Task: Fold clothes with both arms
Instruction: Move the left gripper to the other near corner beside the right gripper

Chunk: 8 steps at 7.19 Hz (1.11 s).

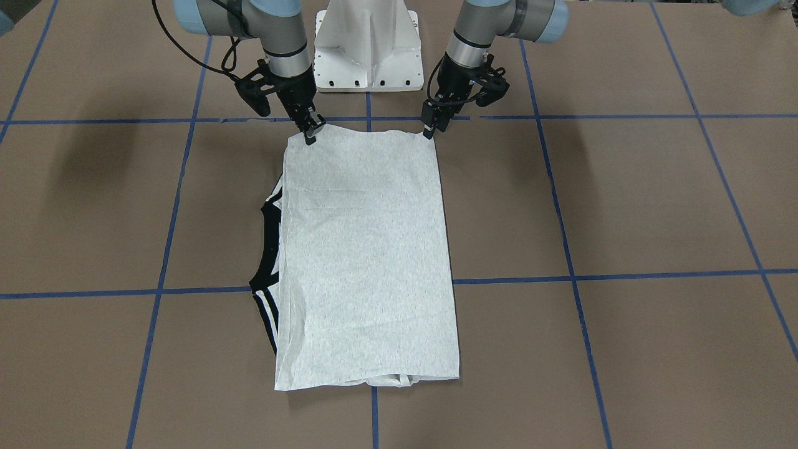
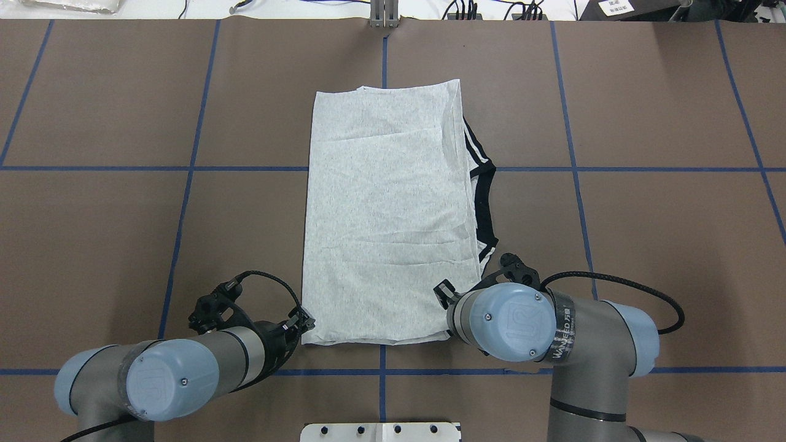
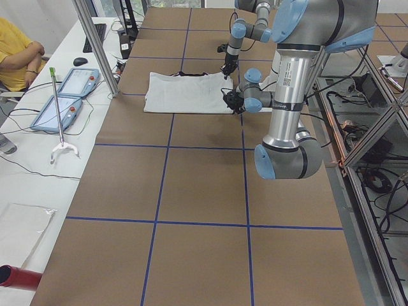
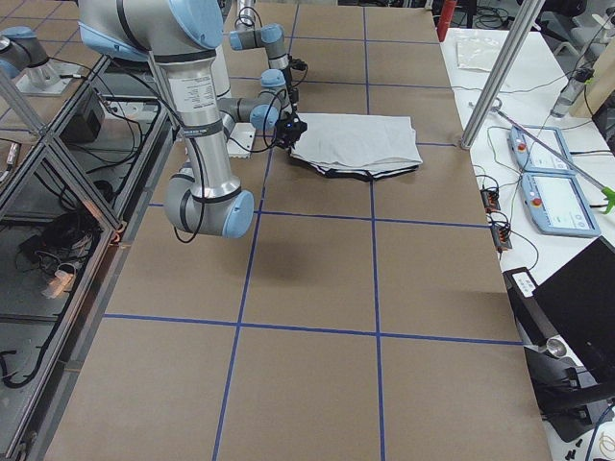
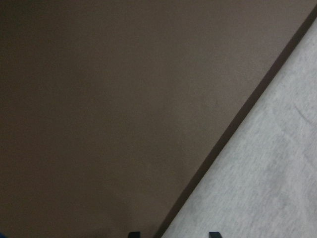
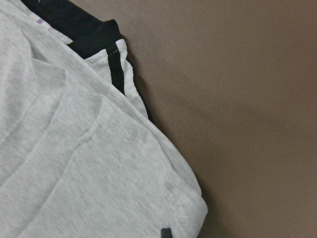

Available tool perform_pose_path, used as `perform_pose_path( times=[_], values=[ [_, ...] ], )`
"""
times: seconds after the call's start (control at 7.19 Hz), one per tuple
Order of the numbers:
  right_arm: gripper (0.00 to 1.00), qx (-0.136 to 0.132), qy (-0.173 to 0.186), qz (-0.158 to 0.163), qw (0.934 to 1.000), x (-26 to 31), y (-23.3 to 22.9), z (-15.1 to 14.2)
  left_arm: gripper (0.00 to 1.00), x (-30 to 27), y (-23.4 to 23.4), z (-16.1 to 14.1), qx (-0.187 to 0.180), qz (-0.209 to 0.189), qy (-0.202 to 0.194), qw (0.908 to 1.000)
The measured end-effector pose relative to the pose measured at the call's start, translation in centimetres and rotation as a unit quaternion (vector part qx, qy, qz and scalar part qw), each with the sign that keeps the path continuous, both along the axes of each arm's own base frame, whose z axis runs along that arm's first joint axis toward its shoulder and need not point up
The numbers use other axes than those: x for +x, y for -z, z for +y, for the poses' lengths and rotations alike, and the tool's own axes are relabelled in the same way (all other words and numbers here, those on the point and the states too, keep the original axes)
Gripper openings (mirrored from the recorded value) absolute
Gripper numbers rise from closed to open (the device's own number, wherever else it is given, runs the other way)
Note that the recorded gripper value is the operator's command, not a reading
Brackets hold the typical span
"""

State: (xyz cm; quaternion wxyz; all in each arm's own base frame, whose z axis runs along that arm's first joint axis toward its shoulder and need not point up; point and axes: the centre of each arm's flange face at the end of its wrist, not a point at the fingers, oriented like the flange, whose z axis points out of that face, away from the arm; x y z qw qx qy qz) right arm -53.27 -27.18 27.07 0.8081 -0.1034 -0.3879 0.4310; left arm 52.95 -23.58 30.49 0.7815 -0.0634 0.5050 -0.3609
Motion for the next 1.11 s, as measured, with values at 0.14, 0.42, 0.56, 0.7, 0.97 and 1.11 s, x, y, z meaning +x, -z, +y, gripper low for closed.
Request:
perform_pose_path(
  times=[0.14,0.42,0.56,0.7,0.97,1.11],
  values=[
    [0.0,0.0,0.0,-0.001,1.0,0.0,0.0,0.0,0.55,0.3,-0.1,0.0,0.0,-0.002,-0.001,1.0],
    [0.0,0.0,0.0,-0.001,1.0,0.1,0.1,0.0,0.53,0.8,-0.3,0.2,-0.001,-0.005,-0.003,1.0],
    [0.0,0.0,0.0,-0.001,1.0,0.1,0.1,0.0,0.48,1.2,-0.3,0.1,-0.001,-0.006,-0.004,1.0],
    [0.0,0.0,0.0,-0.001,1.0,0.1,0.1,0.0,0.13,1.5,-0.3,0.1,-0.001,-0.007,-0.004,1.0],
    [0.0,0.0,0.0,-0.001,1.0,0.1,0.1,0.0,0.0,1.8,-0.2,0.1,-0.001,-0.007,-0.004,1.0],
    [0.0,0.0,0.0,-0.001,1.0,0.1,0.1,0.0,0.0,1.8,-0.1,0.1,-0.001,-0.007,-0.004,1.0]
  ],
)
